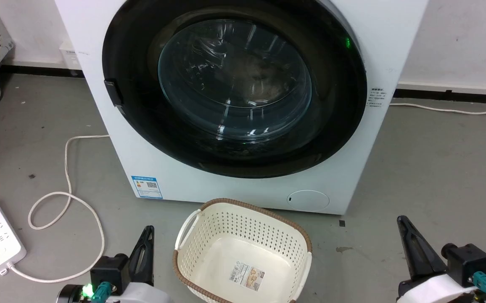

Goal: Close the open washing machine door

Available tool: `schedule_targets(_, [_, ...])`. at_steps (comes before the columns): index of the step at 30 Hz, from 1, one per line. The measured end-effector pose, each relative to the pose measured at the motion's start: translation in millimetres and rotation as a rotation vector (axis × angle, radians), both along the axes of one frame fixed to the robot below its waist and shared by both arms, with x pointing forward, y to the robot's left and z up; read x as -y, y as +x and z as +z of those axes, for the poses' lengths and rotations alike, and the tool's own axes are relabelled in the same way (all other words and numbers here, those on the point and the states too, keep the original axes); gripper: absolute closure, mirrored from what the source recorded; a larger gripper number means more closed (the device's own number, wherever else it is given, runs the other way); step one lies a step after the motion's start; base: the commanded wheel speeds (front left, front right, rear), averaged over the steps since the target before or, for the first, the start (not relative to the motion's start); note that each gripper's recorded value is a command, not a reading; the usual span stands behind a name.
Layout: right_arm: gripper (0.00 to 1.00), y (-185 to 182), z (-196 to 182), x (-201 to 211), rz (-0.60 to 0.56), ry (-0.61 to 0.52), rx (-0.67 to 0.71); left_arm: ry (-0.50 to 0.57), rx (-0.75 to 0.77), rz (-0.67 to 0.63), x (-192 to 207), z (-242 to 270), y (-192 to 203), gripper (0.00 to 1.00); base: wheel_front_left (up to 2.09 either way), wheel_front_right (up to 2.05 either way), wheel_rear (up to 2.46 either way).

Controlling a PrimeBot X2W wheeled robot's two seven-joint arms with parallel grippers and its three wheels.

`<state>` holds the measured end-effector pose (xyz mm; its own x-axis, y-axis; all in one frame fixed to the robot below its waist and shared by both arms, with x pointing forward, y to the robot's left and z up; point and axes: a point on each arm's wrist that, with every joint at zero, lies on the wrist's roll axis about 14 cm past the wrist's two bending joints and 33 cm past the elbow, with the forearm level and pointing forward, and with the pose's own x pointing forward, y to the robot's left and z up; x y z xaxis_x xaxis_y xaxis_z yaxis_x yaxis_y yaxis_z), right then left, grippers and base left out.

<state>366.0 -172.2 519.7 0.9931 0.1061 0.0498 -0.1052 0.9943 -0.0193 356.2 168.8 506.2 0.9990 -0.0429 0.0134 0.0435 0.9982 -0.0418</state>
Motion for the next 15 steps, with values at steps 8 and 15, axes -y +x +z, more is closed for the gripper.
schedule_targets(8, [1.0,0.1,-0.2,-1.3,0.003,-0.002,-0.01,0.011,-0.005,0.006,-1.1,1.9,2.2,1.0,0.0,0.0,0.0])
schedule_targets(15, [1.0,0.1,-0.7,-2.6,0.006,-0.004,-0.018,0.022,-0.008,0.007,-1.8,3.3,3.5,1.0,0.0,0.0,0.0])
